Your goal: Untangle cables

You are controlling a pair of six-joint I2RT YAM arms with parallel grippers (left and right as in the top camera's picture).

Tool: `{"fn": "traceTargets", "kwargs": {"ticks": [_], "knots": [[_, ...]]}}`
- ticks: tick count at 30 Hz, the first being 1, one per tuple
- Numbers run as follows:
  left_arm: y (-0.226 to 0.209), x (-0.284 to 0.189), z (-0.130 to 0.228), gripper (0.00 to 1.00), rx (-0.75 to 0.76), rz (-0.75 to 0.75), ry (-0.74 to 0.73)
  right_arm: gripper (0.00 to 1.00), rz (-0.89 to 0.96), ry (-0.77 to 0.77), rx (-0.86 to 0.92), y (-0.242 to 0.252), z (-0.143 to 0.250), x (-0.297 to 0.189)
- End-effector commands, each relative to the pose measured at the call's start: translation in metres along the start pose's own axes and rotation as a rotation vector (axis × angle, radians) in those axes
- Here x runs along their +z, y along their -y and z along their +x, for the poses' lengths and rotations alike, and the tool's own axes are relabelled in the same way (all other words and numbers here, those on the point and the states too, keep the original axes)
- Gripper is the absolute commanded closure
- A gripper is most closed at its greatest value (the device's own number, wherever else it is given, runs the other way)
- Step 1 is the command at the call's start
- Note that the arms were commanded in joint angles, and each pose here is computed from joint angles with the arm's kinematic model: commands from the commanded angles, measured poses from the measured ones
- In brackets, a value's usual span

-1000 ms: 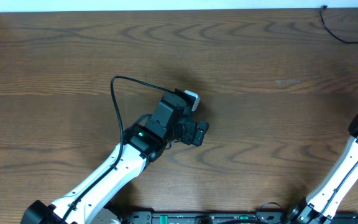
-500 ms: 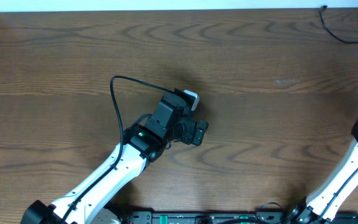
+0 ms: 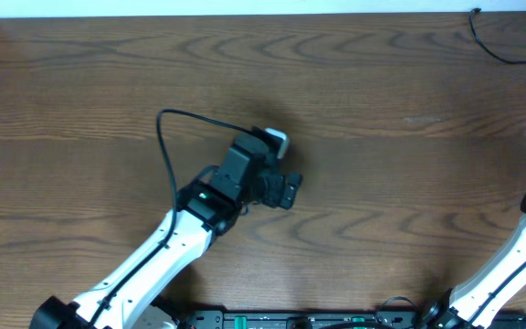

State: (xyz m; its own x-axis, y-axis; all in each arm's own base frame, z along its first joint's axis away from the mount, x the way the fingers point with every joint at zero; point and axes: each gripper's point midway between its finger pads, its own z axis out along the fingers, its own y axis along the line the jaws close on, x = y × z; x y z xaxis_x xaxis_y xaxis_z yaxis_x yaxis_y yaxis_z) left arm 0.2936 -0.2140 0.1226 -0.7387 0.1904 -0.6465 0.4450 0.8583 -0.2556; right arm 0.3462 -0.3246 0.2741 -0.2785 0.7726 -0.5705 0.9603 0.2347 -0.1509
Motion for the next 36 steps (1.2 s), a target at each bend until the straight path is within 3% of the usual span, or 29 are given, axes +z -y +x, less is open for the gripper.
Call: {"fn": "traceTargets", "kwargs": {"ticks": [1, 6, 11, 23, 30, 32, 36], "knots": [[-0.026, -0.017, -0.022, 0.04, -0.023, -0.071, 0.086, 0.01, -0.017, -0.041, 0.034, 0.001, 0.008, -0.002], [-0.065, -0.044, -0.041, 0.04, -0.103, -0.138, 0.172, 0.01, -0.142, -0.05, -0.039, -0.003, 0.009, -0.03], [-0.077, -0.06, -0.045, 0.04, -0.139, -0.075, 0.195, 0.01, -0.192, 0.017, -0.008, 0.019, 0.003, -0.075], [-0.082, -0.06, -0.033, 0.04, -0.147, -0.071, 0.151, 0.01, -0.116, -0.019, 0.051, 0.091, 0.036, -0.104], [-0.099, -0.063, -0.032, 0.04, -0.241, -0.166, 0.164, 0.01, -0.244, -0.052, -0.099, 0.075, 0.065, -0.127], [-0.105, -0.066, -0.033, 0.04, -0.25, -0.199, 0.175, 0.01, -0.356, -0.036, -0.22, 0.059, 0.071, -0.143], [-0.104, -0.074, -0.034, 0.04, -0.248, -0.208, 0.187, 0.01, -0.47, 0.035, -0.288, 0.048, 0.074, -0.173]]}}
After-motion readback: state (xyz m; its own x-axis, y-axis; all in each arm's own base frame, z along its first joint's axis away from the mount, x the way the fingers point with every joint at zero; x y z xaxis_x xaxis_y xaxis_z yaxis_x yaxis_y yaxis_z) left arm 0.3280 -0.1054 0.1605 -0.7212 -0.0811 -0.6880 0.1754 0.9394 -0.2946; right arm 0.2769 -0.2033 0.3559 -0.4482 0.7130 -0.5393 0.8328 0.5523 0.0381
